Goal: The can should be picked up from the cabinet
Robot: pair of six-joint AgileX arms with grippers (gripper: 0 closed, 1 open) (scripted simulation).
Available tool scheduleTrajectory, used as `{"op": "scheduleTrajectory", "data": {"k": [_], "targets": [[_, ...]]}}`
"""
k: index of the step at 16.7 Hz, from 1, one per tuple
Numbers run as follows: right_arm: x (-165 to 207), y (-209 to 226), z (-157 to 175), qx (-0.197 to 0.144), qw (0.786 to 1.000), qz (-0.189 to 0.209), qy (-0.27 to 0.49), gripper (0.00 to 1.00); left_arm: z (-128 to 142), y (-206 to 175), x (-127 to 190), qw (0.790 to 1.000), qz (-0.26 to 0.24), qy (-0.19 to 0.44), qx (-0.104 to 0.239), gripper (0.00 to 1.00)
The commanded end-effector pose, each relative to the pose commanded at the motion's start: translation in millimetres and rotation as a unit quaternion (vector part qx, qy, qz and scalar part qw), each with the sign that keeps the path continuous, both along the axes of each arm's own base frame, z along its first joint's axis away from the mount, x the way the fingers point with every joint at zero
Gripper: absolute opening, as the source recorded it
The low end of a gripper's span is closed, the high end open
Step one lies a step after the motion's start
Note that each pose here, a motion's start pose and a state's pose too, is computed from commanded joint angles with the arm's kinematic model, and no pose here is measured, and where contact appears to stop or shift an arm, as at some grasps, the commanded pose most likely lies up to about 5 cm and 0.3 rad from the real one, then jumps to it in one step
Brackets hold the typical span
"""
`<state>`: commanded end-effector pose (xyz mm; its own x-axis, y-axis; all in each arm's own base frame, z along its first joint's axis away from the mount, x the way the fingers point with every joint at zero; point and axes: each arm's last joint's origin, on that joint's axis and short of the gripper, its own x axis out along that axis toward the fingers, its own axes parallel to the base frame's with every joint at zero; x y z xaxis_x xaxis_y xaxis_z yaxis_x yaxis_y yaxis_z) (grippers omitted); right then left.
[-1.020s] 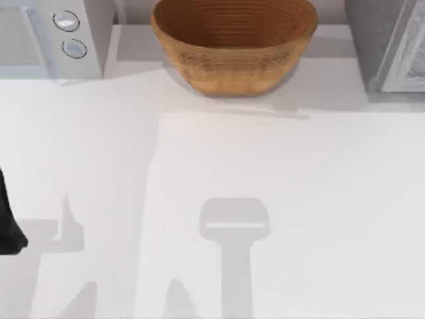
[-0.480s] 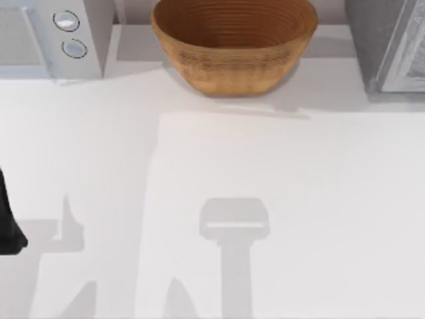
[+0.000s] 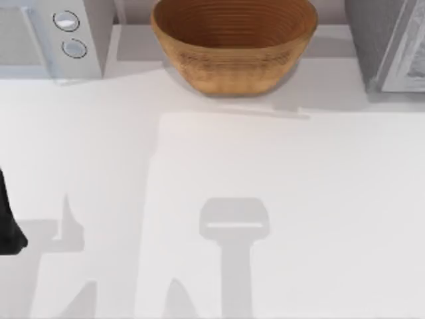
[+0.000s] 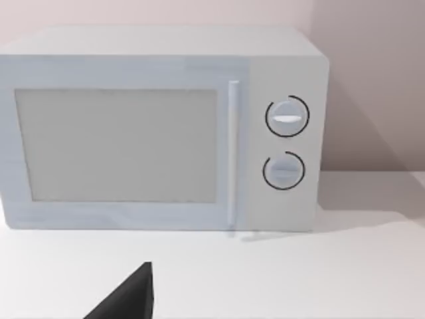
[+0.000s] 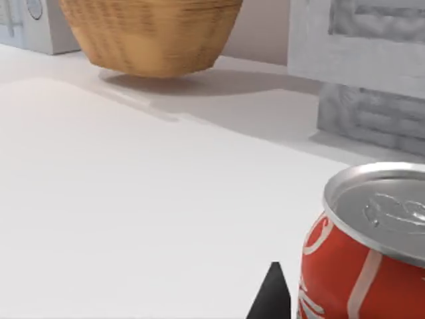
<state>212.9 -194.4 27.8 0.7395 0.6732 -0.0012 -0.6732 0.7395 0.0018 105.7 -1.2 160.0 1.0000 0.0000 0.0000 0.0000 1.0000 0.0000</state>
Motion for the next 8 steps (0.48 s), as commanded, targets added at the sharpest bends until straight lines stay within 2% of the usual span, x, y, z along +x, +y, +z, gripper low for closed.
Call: {"op": "scheduleTrajectory", "data": {"k": [8], "targets": [[-4,16,5,0.0,1.0,0.01,0.0,0.0,0,0,0,1.0,0.0,0.0,0.0,1.0]]}}
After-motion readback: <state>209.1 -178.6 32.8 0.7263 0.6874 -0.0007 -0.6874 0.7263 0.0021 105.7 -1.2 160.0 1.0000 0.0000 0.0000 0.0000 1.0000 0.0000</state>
